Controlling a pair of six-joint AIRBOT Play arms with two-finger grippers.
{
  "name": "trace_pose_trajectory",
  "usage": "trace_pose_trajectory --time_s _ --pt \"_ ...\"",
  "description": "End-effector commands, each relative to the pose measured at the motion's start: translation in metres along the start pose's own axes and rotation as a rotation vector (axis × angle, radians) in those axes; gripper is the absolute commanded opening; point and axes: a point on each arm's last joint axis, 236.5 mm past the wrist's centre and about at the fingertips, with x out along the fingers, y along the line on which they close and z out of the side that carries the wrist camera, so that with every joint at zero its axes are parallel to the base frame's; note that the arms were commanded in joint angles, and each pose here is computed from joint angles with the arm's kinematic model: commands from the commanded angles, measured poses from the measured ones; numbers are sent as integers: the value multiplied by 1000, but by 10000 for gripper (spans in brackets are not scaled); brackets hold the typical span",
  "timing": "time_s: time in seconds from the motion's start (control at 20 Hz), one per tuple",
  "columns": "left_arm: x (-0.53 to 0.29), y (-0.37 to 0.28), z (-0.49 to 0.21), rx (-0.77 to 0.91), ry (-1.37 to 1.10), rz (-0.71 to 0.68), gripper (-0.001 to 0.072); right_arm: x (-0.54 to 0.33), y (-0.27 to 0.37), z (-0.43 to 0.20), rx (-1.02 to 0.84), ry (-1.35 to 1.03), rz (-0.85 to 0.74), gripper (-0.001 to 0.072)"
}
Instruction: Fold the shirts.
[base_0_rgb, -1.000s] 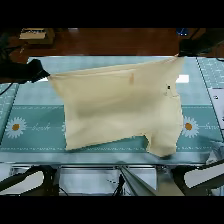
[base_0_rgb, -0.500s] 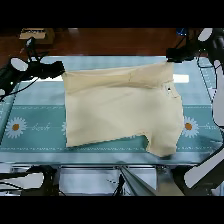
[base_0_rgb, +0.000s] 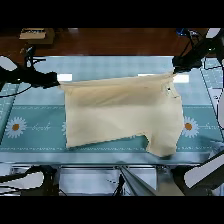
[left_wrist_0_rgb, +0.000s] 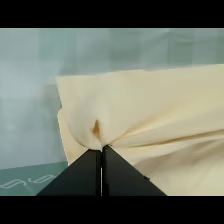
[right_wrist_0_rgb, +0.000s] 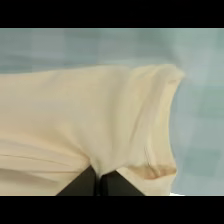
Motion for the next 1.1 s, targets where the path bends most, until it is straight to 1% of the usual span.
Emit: trace_pose_trajectory --time_s 0.0,0.05,0.1,0.15,0.25,0.35,0.5,0.55,0.65,0.7,0.75,0.8,0.9,1.05 --pt "-1 1 -14 -32 59 1 18 -1 7 -20 6 86 20 26" --pt "3 -6 -14 -37 60 -21 20 0 12 -19 4 84 42 51" --pt "5 -12 -14 -43 61 -42 38 2 17 -19 -4 85 53 167" --pt "5 -17 -14 -51 64 -59 130 0 17 -22 -27 96 55 251" --pt "-4 -21 -23 -52 108 -78 282 -11 14 -42 -47 167 67 260" --pt "-21 -18 -37 -64 165 -90 400 -35 11 -54 -26 168 99 259" --pt "-52 -12 -66 -79 242 -93 403 -80 -15 -63 34 86 79 259" --pt "-59 -7 -82 -75 270 -83 415 -92 -24 -70 61 65 81 260" --pt "-59 3 -126 -113 325 -64 577 -99 -31 -93 101 66 155 267" --pt "-54 5 -153 -134 367 -73 612 -93 -36 -111 144 98 180 277" --pt "-47 4 -184 -153 420 -85 612 -86 -39 -124 183 120 204 354" --pt "-42 2 -209 -164 462 -97 613 -76 -41 -137 215 136 232 365" --pt "-31 -4 -253 -203 532 -128 613 -57 -44 -157 256 159 258 432" --pt "-20 -9 -296 -241 606 -162 613 -37 -47 -170 265 159 256 432"
